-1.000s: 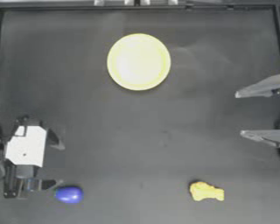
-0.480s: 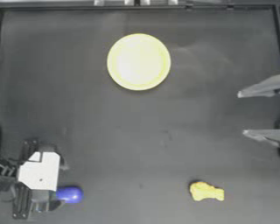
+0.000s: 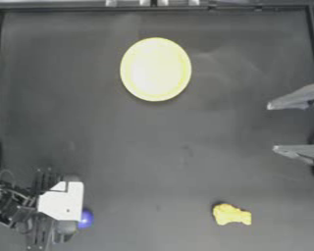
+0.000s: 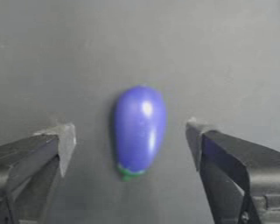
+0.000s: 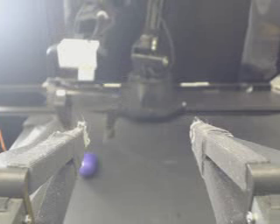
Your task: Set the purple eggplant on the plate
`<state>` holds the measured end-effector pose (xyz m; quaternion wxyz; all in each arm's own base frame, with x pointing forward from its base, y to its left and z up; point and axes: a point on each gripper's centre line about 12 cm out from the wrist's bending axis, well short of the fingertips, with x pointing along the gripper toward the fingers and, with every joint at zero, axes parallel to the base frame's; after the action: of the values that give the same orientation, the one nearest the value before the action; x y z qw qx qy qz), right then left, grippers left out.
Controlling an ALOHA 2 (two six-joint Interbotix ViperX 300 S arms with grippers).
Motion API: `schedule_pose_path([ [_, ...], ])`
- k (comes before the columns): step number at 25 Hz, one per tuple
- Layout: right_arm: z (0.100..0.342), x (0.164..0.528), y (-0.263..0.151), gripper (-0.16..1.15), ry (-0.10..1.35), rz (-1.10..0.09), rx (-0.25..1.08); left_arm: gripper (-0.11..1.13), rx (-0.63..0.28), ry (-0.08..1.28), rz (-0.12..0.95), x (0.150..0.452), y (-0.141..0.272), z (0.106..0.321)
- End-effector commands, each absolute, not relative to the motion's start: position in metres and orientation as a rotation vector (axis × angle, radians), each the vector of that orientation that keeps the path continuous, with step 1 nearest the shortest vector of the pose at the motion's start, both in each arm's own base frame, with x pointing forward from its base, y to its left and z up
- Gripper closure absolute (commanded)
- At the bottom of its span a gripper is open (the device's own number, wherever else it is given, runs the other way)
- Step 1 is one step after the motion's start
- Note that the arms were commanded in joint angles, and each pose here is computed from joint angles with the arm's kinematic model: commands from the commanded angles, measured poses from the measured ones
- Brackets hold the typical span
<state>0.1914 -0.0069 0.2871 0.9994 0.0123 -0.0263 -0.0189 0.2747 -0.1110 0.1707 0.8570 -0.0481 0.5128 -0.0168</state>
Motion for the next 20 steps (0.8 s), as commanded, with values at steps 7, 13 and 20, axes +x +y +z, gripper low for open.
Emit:
schedule_pose_path([
  [7, 0.292, 0.194, -0.007, -0.01, -0.06, -0.04, 0.029, -0.01, -0.103, 1.116, -0.037, 0.286, -0.119, 0.147],
  [13, 0.292, 0.195, -0.008, -0.01, -0.062, -0.041, 0.03, -0.01, -0.095, 1.15, -0.022, 0.287, -0.117, 0.135],
  [20, 0.291, 0.196, -0.008, -0.01, -0.06, -0.041, 0.033, 0.0, -0.114, 1.123, -0.04, 0.294, -0.121, 0.131],
])
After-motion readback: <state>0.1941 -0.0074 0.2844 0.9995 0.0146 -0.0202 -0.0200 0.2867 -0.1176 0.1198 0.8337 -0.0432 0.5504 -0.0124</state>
